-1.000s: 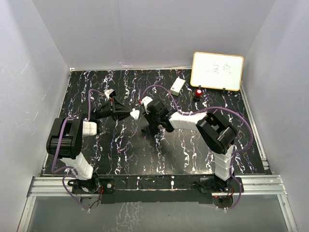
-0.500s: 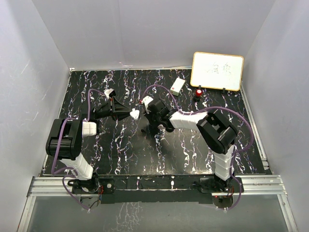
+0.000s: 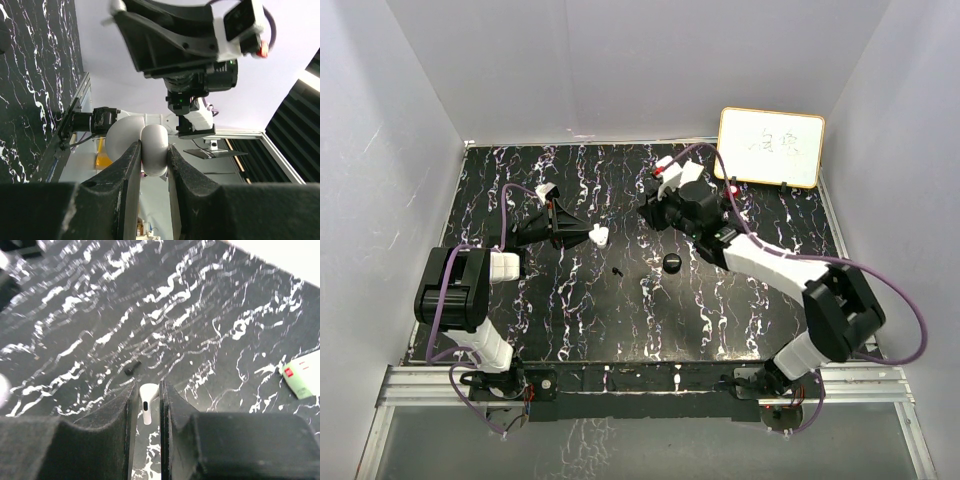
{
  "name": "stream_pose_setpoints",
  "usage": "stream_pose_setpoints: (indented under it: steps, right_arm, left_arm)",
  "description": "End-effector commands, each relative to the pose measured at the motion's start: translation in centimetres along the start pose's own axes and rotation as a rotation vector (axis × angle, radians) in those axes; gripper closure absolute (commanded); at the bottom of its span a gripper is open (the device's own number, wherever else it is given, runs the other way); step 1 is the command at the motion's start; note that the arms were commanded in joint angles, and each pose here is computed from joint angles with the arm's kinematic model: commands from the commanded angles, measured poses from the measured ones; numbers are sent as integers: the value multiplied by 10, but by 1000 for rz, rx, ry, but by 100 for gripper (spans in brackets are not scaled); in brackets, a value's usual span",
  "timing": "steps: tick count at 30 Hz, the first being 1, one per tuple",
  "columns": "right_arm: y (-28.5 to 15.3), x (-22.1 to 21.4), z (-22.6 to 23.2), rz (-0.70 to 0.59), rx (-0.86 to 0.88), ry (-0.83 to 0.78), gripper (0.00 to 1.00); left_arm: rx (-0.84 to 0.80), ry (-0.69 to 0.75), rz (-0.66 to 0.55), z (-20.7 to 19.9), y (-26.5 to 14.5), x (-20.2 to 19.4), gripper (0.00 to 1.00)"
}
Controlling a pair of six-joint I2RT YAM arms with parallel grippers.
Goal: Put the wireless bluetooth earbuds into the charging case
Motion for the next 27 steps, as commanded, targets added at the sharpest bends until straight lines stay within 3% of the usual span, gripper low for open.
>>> stream_pose_setpoints:
  steps: [1, 7, 27]
  right_arm:
    - [-25, 42, 2, -282, 10, -12, 100]
    - [-53, 66, 4, -498, 22, -21, 100]
    - [-93, 91, 18, -892, 127, -131, 100]
  left_arm:
    - [-101, 345, 44, -27, -3, -22, 100]
    - [-115, 338, 62, -33, 5, -23, 100]
    - [-158, 350, 145, -48, 35, -34, 100]
Point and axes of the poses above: each gripper's point midway between its finger pads, its own y axis out along the fingers, its own z axis along the line the jaws close on, x = y × z, the point moved 9 cm from there along -y, back along the fingers, and after that the axes turned 11 degrees about -y, right-handed, at the moved point
